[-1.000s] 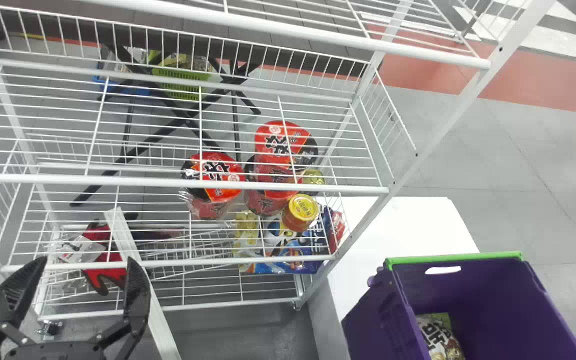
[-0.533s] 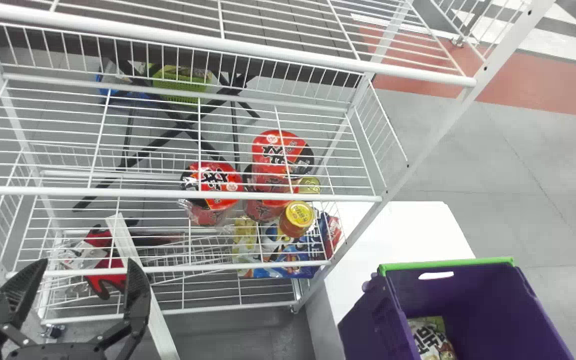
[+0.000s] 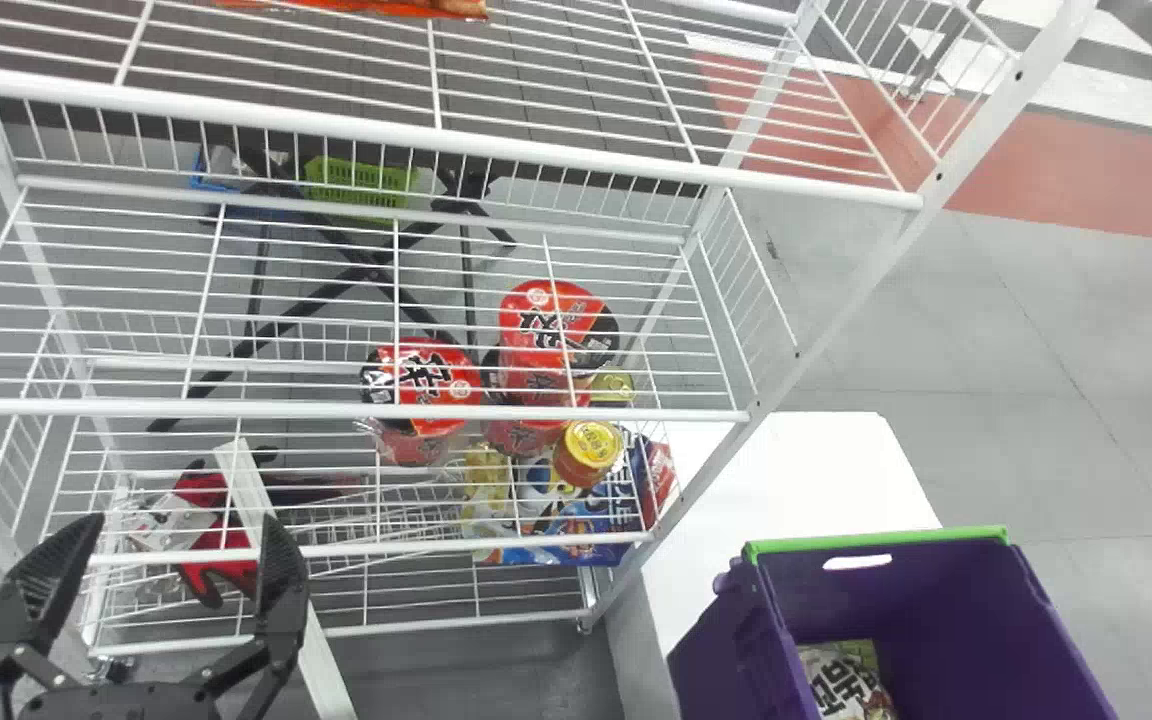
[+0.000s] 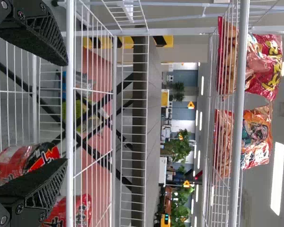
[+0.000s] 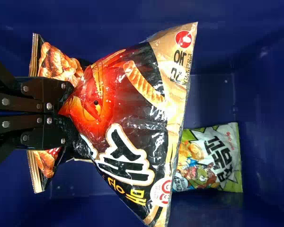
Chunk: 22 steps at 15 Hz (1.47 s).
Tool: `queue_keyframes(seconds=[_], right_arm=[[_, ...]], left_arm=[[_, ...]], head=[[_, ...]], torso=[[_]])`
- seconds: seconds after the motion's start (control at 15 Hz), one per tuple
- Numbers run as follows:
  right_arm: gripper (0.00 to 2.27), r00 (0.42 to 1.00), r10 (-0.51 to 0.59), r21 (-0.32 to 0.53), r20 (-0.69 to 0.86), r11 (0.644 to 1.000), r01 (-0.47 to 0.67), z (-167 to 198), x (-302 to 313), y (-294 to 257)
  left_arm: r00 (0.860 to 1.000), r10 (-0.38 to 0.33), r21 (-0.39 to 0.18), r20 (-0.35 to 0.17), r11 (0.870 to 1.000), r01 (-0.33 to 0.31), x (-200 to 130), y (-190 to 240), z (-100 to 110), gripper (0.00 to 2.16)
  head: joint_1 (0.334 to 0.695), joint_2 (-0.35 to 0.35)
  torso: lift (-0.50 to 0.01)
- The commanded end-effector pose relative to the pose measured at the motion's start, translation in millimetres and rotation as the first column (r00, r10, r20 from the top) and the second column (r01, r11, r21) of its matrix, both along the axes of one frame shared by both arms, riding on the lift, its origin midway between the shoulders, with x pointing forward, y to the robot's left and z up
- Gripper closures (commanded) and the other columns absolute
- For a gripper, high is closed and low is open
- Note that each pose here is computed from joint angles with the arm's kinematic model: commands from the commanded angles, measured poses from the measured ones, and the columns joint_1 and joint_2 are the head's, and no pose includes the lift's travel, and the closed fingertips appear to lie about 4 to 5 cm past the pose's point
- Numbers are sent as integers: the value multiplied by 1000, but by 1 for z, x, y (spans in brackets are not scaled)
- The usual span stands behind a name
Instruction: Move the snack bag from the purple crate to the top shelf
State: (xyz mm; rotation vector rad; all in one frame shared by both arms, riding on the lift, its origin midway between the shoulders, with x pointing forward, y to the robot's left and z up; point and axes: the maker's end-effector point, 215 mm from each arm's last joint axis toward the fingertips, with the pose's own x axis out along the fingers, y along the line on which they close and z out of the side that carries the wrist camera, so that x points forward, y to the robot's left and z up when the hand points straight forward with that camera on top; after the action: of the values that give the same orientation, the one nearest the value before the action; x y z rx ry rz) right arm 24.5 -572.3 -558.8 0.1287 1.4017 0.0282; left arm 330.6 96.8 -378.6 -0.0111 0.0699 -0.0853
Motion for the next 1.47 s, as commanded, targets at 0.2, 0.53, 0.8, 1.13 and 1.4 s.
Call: queue_keyframes(seconds=[0.2, 0.53, 0.8, 1.13, 1.4], right_arm=[[1889, 1000, -6, 0, 9, 1000, 6, 2, 2, -1], [1889, 1000, -6, 5, 17, 1000, 6, 2, 5, 0], [1889, 1000, -5, 1, 29, 1000, 5, 5, 7, -2], [1889, 999, 0, 5, 39, 1000, 0, 4, 9, -1], [1889, 999, 12, 10, 46, 1000, -12, 1, 10, 0]], left_arm=[[1000, -4, -1, 4, 1000, 4, 0, -1, 3, 93], [1000, -6, 0, 2, 1000, 6, 0, -2, 3, 93], [1000, -3, -1, 2, 1000, 3, 0, -1, 3, 93], [1000, 2, 1, 5, 1000, -2, -1, 0, 5, 93], [1000, 7, 3, 4, 1000, -7, -2, 0, 4, 93]], head=[[695, -350], [695, -350], [695, -350], [695, -350], [695, -350]], torso=[[-290], [-270], [-255], [-234], [-219]])
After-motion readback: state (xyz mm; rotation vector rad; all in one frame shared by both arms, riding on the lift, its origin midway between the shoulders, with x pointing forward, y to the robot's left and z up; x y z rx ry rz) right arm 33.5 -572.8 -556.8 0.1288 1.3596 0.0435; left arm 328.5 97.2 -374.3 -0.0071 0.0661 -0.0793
